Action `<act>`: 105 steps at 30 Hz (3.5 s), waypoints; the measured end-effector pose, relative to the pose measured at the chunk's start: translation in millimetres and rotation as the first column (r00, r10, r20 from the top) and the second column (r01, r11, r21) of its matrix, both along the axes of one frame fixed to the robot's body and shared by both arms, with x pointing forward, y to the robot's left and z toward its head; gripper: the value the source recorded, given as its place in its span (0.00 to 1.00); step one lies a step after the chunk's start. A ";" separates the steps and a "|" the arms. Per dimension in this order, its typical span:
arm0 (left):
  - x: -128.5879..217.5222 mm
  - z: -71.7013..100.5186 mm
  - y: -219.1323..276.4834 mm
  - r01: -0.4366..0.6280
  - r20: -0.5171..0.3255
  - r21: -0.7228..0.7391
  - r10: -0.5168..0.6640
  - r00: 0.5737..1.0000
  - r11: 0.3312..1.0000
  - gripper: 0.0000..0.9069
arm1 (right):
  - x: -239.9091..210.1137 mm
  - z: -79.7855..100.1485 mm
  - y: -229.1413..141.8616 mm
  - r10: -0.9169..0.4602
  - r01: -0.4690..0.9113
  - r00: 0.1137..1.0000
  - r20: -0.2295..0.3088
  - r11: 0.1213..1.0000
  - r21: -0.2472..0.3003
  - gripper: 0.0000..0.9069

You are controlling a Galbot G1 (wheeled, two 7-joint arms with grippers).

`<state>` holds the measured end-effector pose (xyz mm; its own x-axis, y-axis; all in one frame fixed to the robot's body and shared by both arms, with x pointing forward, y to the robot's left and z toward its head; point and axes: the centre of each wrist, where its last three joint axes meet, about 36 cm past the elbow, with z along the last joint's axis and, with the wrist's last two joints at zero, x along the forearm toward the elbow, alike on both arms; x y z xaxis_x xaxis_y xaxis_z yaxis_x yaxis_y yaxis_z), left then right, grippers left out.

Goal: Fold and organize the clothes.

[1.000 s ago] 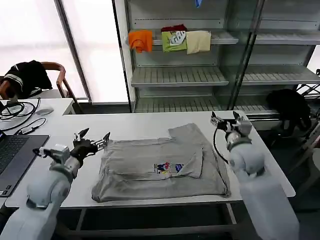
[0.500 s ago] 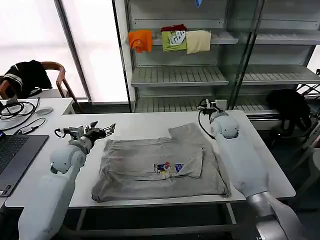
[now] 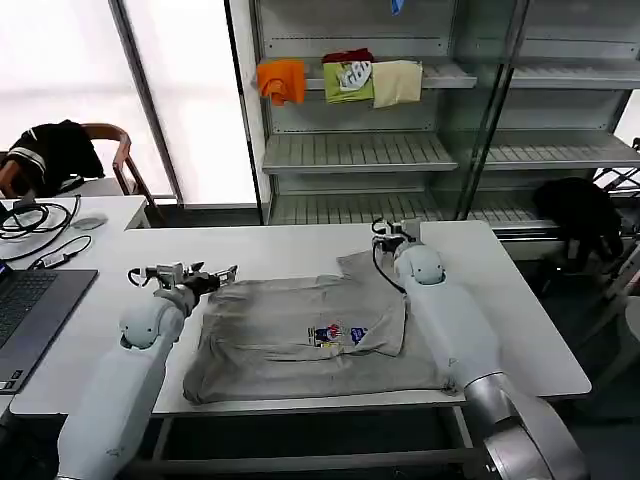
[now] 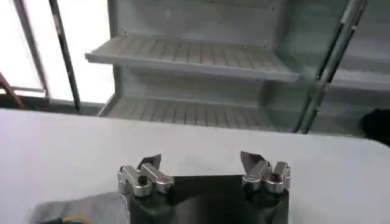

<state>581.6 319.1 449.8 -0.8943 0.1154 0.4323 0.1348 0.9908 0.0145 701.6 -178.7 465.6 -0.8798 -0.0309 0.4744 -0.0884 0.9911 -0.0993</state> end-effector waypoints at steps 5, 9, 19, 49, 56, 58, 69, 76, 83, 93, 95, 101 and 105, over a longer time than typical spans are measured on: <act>-2.2 -6.6 -0.1 -0.001 -0.015 0.010 0.001 1.000 1.000 1.00 | -1.2 -8.2 2.4 0.005 -0.005 1.000 -0.018 1.000 0.002 1.00; -4.3 -10.7 -0.3 -0.002 -0.023 0.013 0.002 1.000 1.000 1.00 | -2.6 -13.8 2.6 0.005 -0.005 1.000 -0.029 1.000 0.001 1.00; -10.0 -20.4 -1.0 -0.005 -0.041 0.017 0.005 0.999 1.000 1.00 | -5.6 -21.1 5.6 0.010 -0.010 0.999 -0.038 1.000 0.000 1.00; -20.7 -35.3 -10.2 0.008 -0.062 0.022 -0.006 0.998 1.000 0.01 | -19.6 -35.9 -1.7 -0.014 0.015 0.998 -0.063 1.000 0.011 0.00; -23.5 -34.4 -10.3 0.003 -0.057 0.021 -0.002 0.998 1.000 0.01 | -27.5 -36.0 -8.7 -0.015 0.017 0.998 -0.064 1.000 0.027 0.00; -24.3 -33.4 -10.3 -0.001 -0.053 0.020 0.002 0.999 1.000 0.01 | -30.5 -34.4 -11.2 -0.014 0.016 0.998 -0.061 0.999 0.035 0.00; -34.8 -13.5 -9.1 -0.006 0.018 0.015 0.005 1.000 1.000 0.01 | -55.8 -4.1 -19.5 0.006 -0.009 0.999 0.031 0.996 0.092 0.00; -45.8 4.2 -12.1 0.010 0.084 0.014 -0.011 0.996 1.000 0.01 | -80.7 21.9 -24.2 0.024 -0.040 0.992 0.124 0.991 0.128 0.00; -61.6 13.7 -13.4 0.024 0.121 0.019 -0.027 0.992 1.000 0.01 | -111.6 39.5 -30.1 0.031 -0.060 0.980 0.196 0.987 0.146 0.00; -96.5 19.2 -13.0 0.054 0.153 0.040 -0.059 0.986 0.998 0.01 | -162.4 46.6 -33.2 0.038 -0.080 0.966 0.255 0.984 0.157 0.00; -105.0 18.2 -14.1 0.062 0.155 0.040 -0.068 0.986 0.997 0.01 | -172.4 45.2 -33.8 0.038 -0.081 0.965 0.258 0.984 0.159 0.00; -128.4 11.5 -16.6 0.074 0.150 0.045 -0.080 0.985 0.996 0.01 | -203.2 36.2 -37.8 0.028 -0.072 0.967 0.253 0.983 0.166 0.00; -143.2 4.1 -21.1 0.088 0.131 0.049 -0.094 0.987 0.995 0.01 | -222.0 27.3 -40.1 0.017 -0.060 0.971 0.238 0.983 0.172 0.00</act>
<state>438.4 298.0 453.9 -0.9308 0.1830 0.3164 0.2187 0.9724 0.0808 479.6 -218.8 492.9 -0.9620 -0.1316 0.2393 -0.1221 0.9910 0.0543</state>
